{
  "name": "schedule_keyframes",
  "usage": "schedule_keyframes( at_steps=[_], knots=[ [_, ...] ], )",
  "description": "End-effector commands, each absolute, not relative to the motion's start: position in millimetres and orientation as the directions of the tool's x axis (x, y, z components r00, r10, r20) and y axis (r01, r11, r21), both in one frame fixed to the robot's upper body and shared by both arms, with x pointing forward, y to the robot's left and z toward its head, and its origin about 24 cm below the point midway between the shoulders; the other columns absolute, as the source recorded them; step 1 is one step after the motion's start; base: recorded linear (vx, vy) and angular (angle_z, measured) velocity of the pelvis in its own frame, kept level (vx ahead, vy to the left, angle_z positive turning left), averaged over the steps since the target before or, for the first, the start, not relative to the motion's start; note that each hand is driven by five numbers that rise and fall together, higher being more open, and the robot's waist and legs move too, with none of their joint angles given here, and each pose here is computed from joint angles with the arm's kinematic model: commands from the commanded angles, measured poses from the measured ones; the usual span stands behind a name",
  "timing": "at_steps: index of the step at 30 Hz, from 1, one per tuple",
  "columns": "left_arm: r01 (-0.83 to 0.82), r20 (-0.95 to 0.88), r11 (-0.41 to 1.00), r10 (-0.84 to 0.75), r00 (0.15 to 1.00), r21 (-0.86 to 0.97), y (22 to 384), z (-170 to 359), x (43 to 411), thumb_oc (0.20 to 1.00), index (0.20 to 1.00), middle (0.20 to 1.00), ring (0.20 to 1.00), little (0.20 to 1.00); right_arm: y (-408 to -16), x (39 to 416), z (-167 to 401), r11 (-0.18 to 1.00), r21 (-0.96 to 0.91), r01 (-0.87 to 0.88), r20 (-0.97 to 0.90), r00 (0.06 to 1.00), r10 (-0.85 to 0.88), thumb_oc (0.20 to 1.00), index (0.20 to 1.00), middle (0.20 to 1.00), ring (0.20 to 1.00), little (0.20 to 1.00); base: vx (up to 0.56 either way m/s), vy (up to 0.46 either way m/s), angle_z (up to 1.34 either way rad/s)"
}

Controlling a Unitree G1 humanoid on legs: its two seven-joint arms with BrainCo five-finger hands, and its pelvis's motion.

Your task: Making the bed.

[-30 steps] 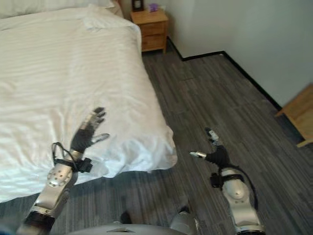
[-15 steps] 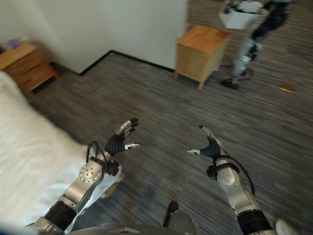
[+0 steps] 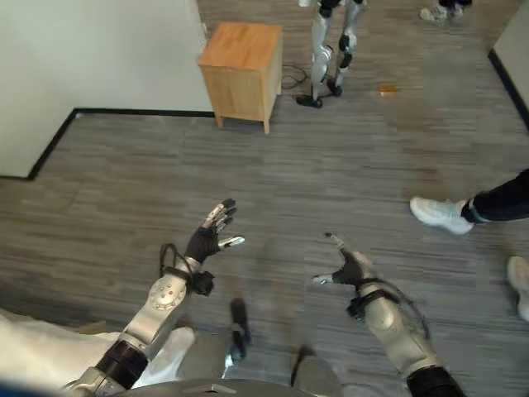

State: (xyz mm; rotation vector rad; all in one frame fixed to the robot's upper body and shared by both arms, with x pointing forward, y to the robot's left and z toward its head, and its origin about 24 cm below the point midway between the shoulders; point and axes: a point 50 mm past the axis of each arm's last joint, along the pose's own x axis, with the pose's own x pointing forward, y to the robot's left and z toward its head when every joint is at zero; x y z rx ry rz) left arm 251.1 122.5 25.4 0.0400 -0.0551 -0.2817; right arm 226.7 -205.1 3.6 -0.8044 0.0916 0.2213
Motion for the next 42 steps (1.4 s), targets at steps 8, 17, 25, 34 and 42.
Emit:
schedule_keyframes(
  at_steps=[8, 17, 25, 34, 42],
  knots=[
    [0.240, 0.203, 0.970, -0.241, 0.949, 0.031, 138, 62, 258, 1.000, 1.000, 1.000, 1.000, 1.000, -200, 250, 41, 0.667, -0.739, -0.096, 0.024, 0.985, 0.169, 1.000, 1.000, 1.000, 1.000, 1.000, 0.44, 0.128, 0.83],
    [0.303, 0.226, 0.953, -0.297, 0.928, 0.009, 124, 65, 262, 1.000, 1.000, 1.000, 1.000, 1.000, -213, 246, 41, 0.675, -0.735, -0.066, 0.021, 0.993, 0.120, 1.000, 1.000, 1.000, 1.000, 1.000, 0.39, -0.096, 1.77],
    [0.339, 0.117, 0.939, -0.330, 0.937, -0.061, 124, 40, 254, 1.000, 1.000, 1.000, 1.000, 1.000, -199, 245, 25, 0.729, -0.667, -0.154, -0.054, 0.986, 0.159, 1.000, 1.000, 1.000, 1.000, 1.000, 0.39, -0.152, 1.24],
    [0.305, 0.071, 0.942, -0.298, 0.952, -0.138, 137, 30, 244, 1.000, 1.000, 1.000, 1.000, 1.000, -193, 242, 25, 0.795, -0.582, -0.171, -0.053, 0.984, 0.173, 1.000, 1.000, 1.000, 1.000, 1.000, 0.23, -0.128, 0.18],
    [0.307, 0.048, 0.936, -0.304, 0.952, -0.170, 137, 23, 234, 1.000, 1.000, 1.000, 1.000, 1.000, -187, 244, 19, 0.808, -0.560, -0.181, -0.062, 0.982, 0.177, 1.000, 1.000, 1.000, 1.000, 1.000, 0.41, 0.089, 0.04]
  ],
)
